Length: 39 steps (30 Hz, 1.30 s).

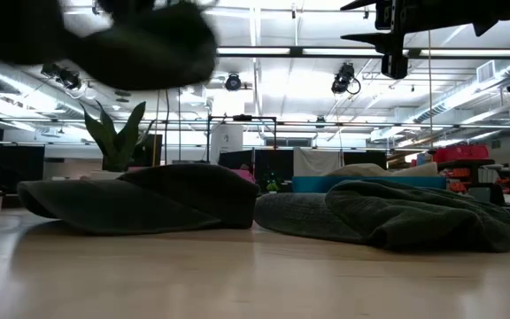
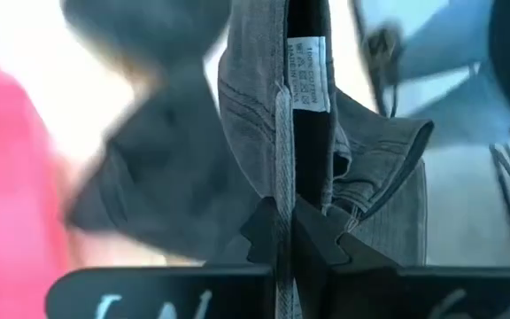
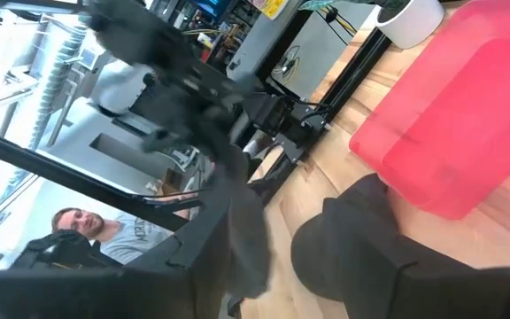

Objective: Pick & Place hat
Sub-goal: Put the left black cap into the blue bin

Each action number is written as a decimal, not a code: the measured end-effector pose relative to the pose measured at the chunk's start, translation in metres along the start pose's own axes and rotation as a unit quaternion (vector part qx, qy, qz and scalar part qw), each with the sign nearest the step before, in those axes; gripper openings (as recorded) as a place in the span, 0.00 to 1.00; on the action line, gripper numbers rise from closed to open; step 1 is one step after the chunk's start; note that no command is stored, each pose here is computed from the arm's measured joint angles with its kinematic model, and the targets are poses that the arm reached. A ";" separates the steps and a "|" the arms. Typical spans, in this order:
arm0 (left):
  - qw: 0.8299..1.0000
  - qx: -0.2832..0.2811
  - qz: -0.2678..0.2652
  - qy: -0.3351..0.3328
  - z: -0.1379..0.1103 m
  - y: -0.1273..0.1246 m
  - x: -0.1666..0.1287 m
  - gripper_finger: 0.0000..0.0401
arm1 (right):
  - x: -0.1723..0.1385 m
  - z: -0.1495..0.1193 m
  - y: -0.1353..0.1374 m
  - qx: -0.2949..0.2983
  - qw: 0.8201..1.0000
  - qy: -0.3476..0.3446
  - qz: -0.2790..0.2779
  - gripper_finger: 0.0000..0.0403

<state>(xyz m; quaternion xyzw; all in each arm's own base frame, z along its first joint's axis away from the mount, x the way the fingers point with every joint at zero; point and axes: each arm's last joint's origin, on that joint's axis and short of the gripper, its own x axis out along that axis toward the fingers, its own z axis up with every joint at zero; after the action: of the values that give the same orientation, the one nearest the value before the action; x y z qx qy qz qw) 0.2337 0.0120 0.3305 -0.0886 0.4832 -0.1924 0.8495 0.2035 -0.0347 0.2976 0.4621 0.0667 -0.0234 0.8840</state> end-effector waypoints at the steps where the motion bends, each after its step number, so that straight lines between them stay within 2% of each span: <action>1: 1.000 0.011 0.005 -0.020 0.008 -0.004 -0.010 0.04 | 0.000 0.000 0.000 0.000 1.000 0.000 0.000 0.45; 5: 0.992 0.058 0.036 -0.104 0.034 -0.021 -0.052 0.04 | 0.000 0.000 0.000 0.000 1.000 0.001 -0.001 0.45; 9: 0.969 0.113 0.084 -0.204 0.055 -0.038 -0.094 0.04 | 0.000 -0.001 -0.001 0.001 1.000 0.003 -0.003 0.45; 12: 0.937 0.158 0.129 -0.283 0.068 -0.051 -0.126 0.04 | 0.000 -0.001 -0.001 0.001 1.000 0.003 -0.003 0.45; 15: 0.896 0.210 0.156 -0.358 0.078 -0.062 -0.150 0.04 | 0.000 -0.001 -0.001 0.002 1.000 0.003 -0.003 0.45; 19: 0.837 0.276 0.179 -0.437 0.087 -0.070 -0.168 0.04 | 0.000 0.001 0.001 0.022 1.000 -0.003 0.005 0.45; 23: 0.799 0.312 0.195 -0.476 0.091 -0.075 -0.176 0.04 | -0.001 0.006 0.008 0.075 0.996 -0.027 0.045 0.45; 26: 0.782 0.320 0.202 -0.495 0.095 -0.075 -0.179 0.04 | -0.003 0.013 0.018 0.075 0.990 -0.055 0.101 0.45; 29: 0.768 0.313 0.212 -0.517 0.098 -0.076 -0.182 0.04 | -0.005 0.018 0.026 0.048 0.985 -0.090 0.138 0.45; 32: 0.753 0.296 0.220 -0.545 0.103 -0.076 -0.186 0.04 | -0.007 0.021 0.029 0.009 0.982 -0.123 0.146 0.45; 39: 0.735 0.216 0.245 -0.595 0.115 -0.070 -0.187 0.04 | -0.007 0.022 0.029 -0.037 0.980 -0.139 0.134 0.45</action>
<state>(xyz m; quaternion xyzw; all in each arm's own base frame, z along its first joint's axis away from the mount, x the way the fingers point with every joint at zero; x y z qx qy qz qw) 0.2294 0.0215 0.5603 0.1228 -0.1700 0.0155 0.9777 0.2016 -0.0359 0.3347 0.4258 -0.1192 0.0338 0.8963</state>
